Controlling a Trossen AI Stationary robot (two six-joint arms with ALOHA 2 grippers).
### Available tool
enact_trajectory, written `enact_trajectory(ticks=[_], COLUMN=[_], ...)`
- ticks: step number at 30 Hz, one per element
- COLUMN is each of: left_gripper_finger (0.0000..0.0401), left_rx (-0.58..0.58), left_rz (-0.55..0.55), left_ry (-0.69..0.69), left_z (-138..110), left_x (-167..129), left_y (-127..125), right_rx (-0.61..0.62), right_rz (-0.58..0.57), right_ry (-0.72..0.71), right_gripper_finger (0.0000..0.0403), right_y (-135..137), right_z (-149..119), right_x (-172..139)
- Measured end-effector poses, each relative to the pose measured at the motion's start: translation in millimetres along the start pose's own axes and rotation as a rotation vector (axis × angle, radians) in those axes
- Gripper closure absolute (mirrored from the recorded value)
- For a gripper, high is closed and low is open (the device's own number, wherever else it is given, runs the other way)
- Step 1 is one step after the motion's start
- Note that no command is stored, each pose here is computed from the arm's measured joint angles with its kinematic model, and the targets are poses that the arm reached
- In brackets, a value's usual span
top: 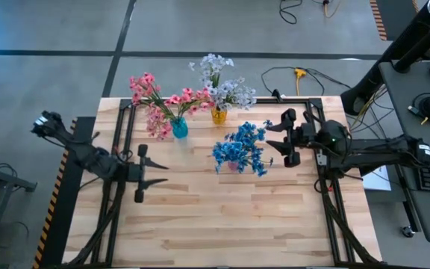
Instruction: Sort flowers into vase by color
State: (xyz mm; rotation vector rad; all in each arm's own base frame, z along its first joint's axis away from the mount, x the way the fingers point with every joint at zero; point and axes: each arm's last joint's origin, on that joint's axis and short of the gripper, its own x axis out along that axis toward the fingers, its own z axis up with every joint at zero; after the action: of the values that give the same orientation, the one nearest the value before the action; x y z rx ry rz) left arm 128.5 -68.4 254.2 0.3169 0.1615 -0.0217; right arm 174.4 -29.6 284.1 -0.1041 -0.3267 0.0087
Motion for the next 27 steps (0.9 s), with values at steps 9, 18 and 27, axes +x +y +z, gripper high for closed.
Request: enact_trajectory(ticks=[9, 18, 27], left_gripper_finger=[0.0299, 0.0348, 0.0399], left_rx=[0.074, 0.071, 0.041], left_rz=[-0.099, -0.024, 0.13], left_ry=[-0.159, -0.249, -0.256], left_z=[-2, -29, -45], left_x=[-24, -30, -24], left_y=[12, 15, 29], right_rx=[0.037, 0.053, 0.044], right_rz=[-0.003, -0.001, -0.007], right_ry=[-0.088, -0.195, -0.182], right_gripper_finger=[0.0199, 0.0199, 0.0199], right_y=[8, 12, 12], right_z=[-13, -4, -9], right_x=[-34, -53, -55])
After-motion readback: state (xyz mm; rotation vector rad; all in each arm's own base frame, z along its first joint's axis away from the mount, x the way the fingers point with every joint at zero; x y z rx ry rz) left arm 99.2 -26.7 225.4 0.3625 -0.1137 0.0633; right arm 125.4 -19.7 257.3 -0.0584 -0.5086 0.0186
